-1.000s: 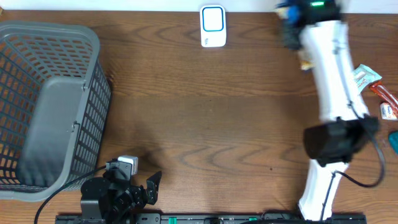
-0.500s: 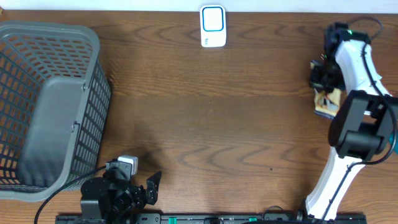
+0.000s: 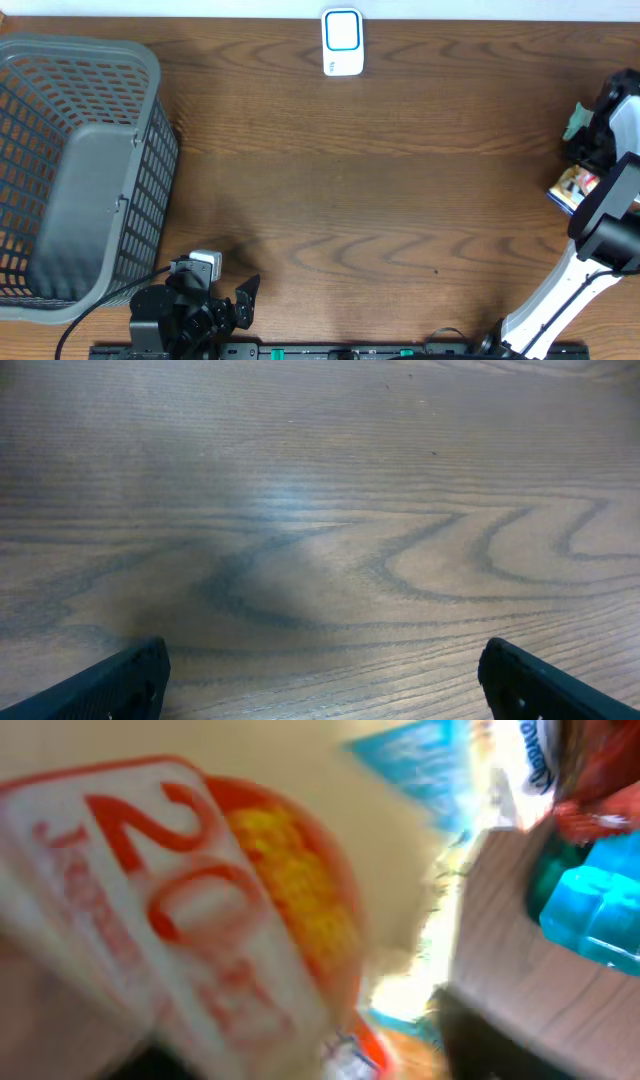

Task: Scan the item barcode

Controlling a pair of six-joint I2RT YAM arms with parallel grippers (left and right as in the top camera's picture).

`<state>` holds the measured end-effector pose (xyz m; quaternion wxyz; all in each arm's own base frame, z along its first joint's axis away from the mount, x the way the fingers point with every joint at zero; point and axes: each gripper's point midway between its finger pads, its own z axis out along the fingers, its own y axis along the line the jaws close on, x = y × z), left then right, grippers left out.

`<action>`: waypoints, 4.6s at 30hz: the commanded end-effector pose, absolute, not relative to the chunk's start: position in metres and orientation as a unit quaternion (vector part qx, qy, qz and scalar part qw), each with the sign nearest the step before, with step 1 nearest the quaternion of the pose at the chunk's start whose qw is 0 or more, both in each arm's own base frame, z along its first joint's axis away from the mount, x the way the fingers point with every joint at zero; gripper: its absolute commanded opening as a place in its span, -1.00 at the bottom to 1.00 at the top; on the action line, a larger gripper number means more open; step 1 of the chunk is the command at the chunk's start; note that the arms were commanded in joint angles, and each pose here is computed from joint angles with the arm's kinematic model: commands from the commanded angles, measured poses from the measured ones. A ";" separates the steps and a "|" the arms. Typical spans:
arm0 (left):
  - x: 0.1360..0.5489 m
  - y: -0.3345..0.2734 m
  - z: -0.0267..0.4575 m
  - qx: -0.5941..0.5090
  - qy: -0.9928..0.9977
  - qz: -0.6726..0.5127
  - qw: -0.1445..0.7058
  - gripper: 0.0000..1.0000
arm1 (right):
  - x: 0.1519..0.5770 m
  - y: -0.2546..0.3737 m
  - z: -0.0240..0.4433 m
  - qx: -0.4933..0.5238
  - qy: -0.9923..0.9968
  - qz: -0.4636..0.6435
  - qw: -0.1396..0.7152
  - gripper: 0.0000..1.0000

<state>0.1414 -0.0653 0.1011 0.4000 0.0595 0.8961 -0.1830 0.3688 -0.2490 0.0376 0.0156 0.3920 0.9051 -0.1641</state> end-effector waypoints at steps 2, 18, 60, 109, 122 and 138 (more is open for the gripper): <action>0.139 -0.067 0.100 0.062 0.897 -0.188 0.395 0.97 | 0.394 -0.249 0.079 0.384 0.908 -0.157 0.058 0.99; 0.139 -0.067 0.100 0.062 0.897 -0.188 0.395 0.97 | 0.405 -0.094 0.313 0.241 0.931 0.004 0.274 0.98; 0.139 -0.067 0.100 0.062 0.897 -0.188 0.395 0.97 | 0.335 0.050 0.485 -0.008 0.846 0.078 0.527 0.99; 0.139 -0.067 0.100 0.062 0.897 -0.188 0.395 0.97 | 0.219 0.014 0.294 -0.002 0.598 0.065 0.799 0.99; 0.139 -0.067 0.100 0.062 0.897 -0.188 0.395 0.97 | 0.244 -0.003 0.213 0.022 0.649 0.032 0.760 0.98; 0.139 -0.067 0.100 0.062 0.897 -0.188 0.395 0.97 | 0.246 -0.012 0.156 0.000 0.734 -0.028 0.679 0.98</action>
